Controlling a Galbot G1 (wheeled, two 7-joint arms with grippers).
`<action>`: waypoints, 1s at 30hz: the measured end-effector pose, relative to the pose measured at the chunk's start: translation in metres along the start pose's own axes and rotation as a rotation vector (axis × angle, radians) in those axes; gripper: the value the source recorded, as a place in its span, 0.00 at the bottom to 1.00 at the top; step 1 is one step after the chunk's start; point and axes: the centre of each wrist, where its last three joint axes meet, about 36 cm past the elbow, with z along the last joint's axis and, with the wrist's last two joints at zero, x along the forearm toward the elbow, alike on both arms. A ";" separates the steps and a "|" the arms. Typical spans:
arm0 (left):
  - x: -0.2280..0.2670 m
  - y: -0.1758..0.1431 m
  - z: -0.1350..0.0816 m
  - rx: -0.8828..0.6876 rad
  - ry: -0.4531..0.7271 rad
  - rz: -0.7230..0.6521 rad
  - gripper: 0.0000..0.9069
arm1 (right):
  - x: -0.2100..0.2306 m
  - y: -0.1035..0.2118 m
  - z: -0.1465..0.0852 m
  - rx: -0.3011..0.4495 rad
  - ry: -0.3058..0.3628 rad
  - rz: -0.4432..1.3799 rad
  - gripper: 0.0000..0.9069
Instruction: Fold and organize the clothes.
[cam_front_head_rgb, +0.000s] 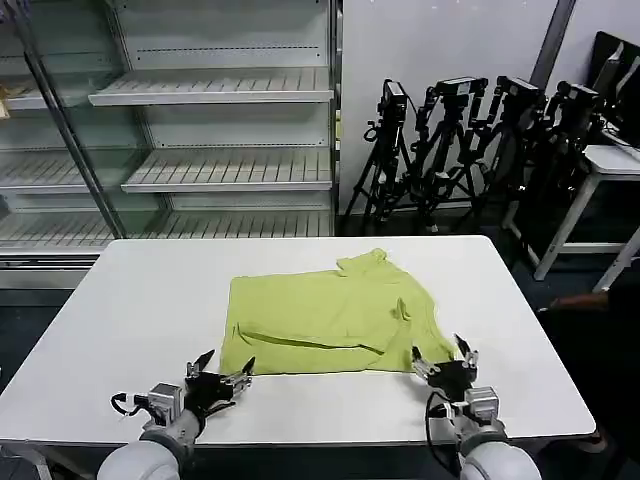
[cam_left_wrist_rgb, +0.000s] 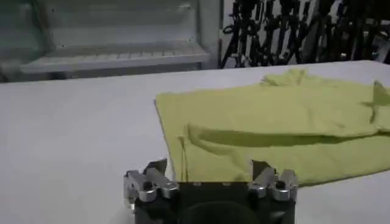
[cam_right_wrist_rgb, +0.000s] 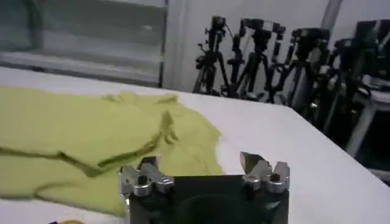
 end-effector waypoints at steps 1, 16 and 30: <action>-0.001 -0.001 0.001 0.002 0.002 0.000 0.02 | 0.001 0.000 0.002 -0.002 0.009 0.001 1.00; -0.007 -0.002 0.013 0.045 0.031 0.006 0.02 | 0.015 0.007 0.011 -0.036 0.071 -0.019 0.00; 0.013 -0.002 0.016 0.072 0.051 0.005 0.02 | 0.052 0.016 0.010 -0.024 0.071 -0.050 0.00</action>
